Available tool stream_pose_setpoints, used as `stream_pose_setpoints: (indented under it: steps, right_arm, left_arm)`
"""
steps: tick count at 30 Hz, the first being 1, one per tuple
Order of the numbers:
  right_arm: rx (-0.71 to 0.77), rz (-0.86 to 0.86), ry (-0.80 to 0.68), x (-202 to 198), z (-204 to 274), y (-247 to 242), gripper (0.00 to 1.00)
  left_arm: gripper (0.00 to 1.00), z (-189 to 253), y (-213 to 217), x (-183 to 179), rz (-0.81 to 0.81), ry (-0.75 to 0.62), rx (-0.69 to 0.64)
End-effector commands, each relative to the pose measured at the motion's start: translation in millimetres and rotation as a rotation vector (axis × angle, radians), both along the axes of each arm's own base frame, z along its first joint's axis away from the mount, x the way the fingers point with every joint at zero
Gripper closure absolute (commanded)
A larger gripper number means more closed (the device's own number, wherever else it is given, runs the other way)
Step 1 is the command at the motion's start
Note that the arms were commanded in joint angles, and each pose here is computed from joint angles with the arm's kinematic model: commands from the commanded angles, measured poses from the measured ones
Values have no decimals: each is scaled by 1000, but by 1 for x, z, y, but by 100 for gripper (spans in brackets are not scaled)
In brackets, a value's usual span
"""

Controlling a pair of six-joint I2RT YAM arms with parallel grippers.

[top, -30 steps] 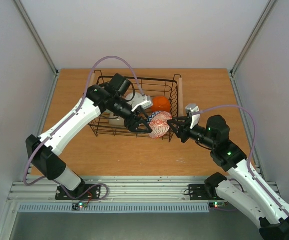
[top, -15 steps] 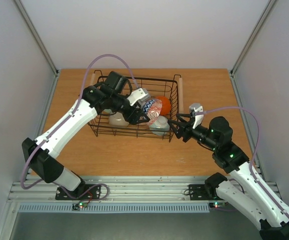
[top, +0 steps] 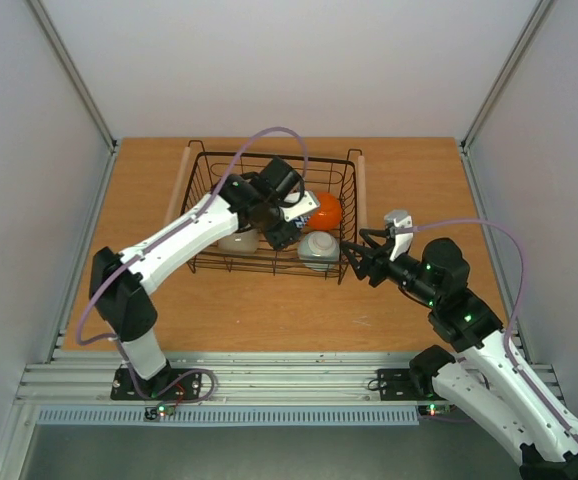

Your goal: Load the bowls into the dish rack

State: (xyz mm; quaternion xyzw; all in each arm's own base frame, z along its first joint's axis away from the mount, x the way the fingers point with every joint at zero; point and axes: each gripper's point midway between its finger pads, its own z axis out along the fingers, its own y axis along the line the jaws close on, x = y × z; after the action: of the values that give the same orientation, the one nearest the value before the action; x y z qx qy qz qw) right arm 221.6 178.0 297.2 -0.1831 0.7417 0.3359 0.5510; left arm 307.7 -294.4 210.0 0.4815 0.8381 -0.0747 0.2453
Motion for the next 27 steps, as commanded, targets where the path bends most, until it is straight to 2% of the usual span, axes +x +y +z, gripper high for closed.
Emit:
stream_pose_setpoints:
  steps: [1,10,27]
  right_arm:
    - [-8,-27,-5,-1,-4,-6,35]
    - [-10,-36,-2,-3,-8,-9,35]
    - [-13,-45,0,-4,-13,-11,34]
  left_arm:
    - [100,-3,11,21,35,-111,145]
    - [99,-33,31,35,66,-138,351]
    - [99,-73,20,15,-24,-41,463]
